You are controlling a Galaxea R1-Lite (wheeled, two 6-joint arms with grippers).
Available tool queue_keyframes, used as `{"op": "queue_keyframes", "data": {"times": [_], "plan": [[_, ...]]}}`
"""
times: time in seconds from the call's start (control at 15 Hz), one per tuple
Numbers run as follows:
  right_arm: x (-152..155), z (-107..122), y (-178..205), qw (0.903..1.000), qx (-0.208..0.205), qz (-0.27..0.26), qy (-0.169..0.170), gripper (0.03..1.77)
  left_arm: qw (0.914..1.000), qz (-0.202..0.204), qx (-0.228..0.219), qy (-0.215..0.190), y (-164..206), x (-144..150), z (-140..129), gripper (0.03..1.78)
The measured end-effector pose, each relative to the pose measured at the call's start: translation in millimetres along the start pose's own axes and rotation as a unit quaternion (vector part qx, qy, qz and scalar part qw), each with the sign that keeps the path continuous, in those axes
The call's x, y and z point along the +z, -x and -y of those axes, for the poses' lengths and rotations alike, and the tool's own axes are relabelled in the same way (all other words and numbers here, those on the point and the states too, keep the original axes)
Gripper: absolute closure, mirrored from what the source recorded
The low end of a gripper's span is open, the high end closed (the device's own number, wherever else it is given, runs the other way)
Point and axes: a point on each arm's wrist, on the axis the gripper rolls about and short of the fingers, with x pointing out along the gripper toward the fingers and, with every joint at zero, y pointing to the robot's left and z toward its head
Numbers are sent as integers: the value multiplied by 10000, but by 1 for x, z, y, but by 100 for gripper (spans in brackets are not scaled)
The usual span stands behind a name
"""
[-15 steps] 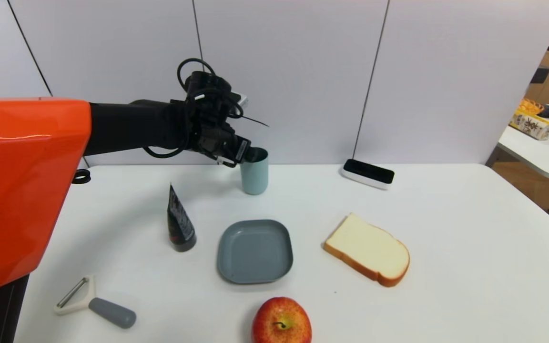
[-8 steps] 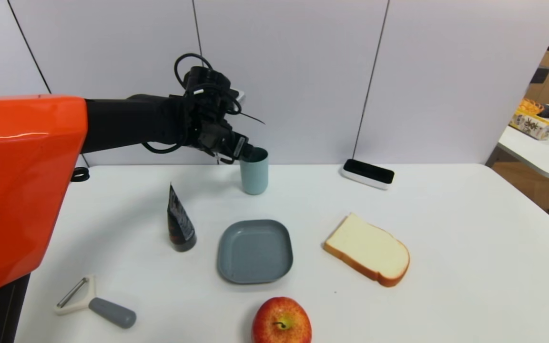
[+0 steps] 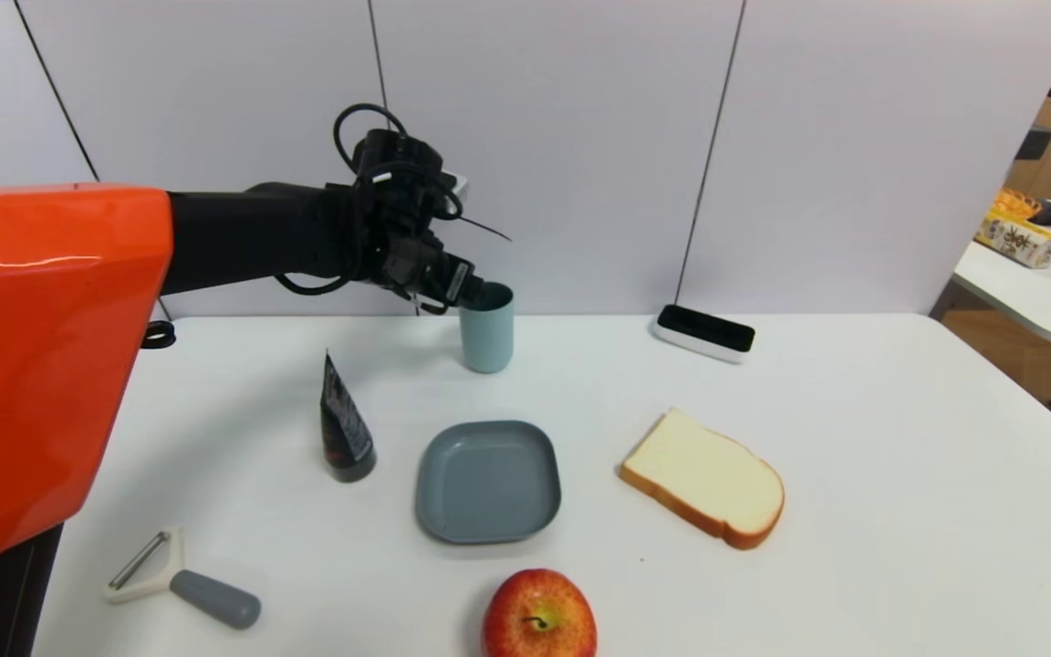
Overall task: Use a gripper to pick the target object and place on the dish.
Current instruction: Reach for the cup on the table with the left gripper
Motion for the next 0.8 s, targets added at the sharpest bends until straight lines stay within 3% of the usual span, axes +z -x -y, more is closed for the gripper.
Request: {"op": "queue_keyframes", "data": {"times": [0.8], "plan": [[0,0,0,10000,2,0,0,9,9999,-121,-40,-13,-20,-12,7,12]]}}
